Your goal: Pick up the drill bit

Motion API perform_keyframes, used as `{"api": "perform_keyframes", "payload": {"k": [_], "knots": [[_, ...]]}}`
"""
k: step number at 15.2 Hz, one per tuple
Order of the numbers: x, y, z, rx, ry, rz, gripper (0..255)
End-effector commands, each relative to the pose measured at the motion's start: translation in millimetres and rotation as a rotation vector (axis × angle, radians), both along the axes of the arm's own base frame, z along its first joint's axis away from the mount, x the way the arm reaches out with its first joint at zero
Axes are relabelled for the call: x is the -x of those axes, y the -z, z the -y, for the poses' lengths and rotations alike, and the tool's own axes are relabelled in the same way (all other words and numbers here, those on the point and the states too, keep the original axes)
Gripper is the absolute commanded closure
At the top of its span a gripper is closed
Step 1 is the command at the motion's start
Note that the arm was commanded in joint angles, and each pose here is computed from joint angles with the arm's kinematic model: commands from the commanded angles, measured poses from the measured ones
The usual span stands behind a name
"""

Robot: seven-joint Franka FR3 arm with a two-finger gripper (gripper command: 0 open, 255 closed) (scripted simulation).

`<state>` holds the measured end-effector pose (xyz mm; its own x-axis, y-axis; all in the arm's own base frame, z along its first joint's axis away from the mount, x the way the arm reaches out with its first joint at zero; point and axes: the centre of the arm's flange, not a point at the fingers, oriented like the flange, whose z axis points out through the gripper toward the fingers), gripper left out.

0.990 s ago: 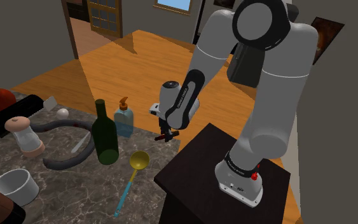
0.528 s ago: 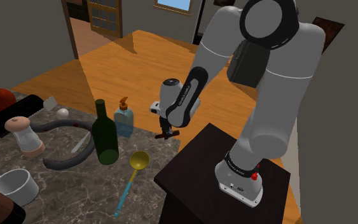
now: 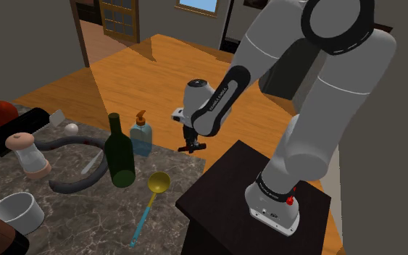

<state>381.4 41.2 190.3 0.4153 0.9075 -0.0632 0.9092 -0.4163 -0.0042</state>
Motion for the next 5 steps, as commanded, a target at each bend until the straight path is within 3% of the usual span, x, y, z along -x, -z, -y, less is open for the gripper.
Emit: {"api": "perform_keyframes", "payload": {"k": [1,5], "knots": [[-0.7,-10.8,-0.8,0.0,0.0,-0.001,255],[-0.7,-22.2,-0.8,0.0,0.0,-0.001,255]]}}
